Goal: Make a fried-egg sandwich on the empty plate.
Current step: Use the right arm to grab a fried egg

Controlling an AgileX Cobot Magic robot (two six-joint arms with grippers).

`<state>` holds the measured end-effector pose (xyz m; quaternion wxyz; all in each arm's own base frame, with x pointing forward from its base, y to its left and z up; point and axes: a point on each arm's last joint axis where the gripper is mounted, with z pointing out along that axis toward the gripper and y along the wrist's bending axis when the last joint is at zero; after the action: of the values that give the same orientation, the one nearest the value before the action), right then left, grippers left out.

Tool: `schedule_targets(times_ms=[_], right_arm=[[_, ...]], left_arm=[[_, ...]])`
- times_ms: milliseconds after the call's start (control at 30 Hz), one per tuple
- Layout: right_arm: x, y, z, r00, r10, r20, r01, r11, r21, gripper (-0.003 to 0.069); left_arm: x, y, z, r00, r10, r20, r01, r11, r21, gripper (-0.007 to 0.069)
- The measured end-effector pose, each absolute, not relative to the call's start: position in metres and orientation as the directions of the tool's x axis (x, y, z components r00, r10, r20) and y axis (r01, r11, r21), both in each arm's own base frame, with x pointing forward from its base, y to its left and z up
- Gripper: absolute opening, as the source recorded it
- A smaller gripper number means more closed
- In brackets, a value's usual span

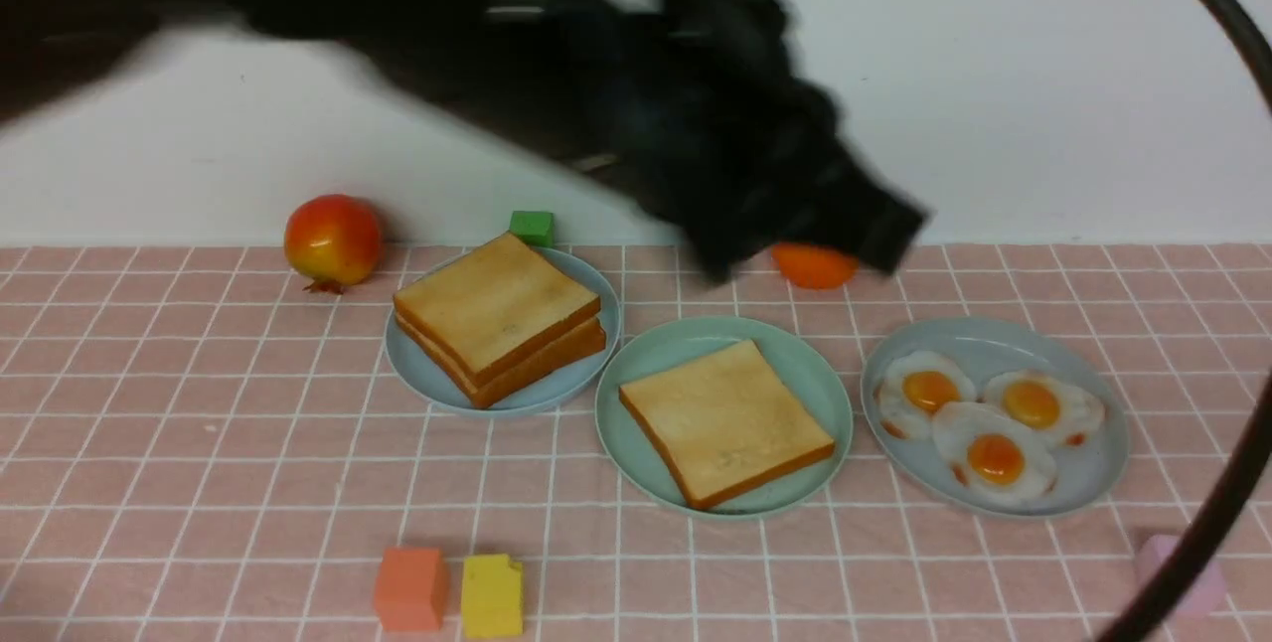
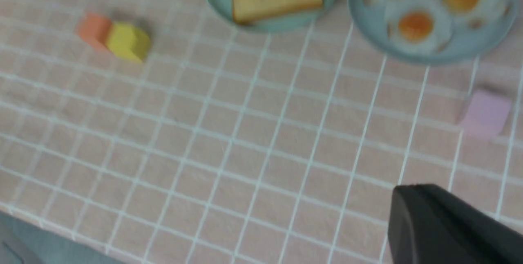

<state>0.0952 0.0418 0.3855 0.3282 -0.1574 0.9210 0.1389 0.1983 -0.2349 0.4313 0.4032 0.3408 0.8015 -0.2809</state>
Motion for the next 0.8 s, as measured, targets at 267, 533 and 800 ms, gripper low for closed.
schedule_targets(times_ms=[267,533,800], right_arm=[[0.188,0.06,0.34,-0.862,-0.19,-0.47,-0.312,0.93,0.197,0.0007],[0.256,0.072,0.294,-0.92,-0.197,-0.34,-0.273,0.943,0.191,0.0036],[0.334,0.076,0.251,-0.91,-0.322,-0.262,-0.342,0.939,0.035,0.0265]], left_arm=[[0.097,-0.127,0.39,-0.396,0.193,-0.898,0.772,0.6,-0.211,0.0012],[0.044,-0.07,0.354,-0.317,0.074,-0.946,0.785,0.58,-0.218,0.0012],[0.035,-0.062,0.353,-0.321,0.034,-0.946,0.79,0.56,-0.248,0.0012]])
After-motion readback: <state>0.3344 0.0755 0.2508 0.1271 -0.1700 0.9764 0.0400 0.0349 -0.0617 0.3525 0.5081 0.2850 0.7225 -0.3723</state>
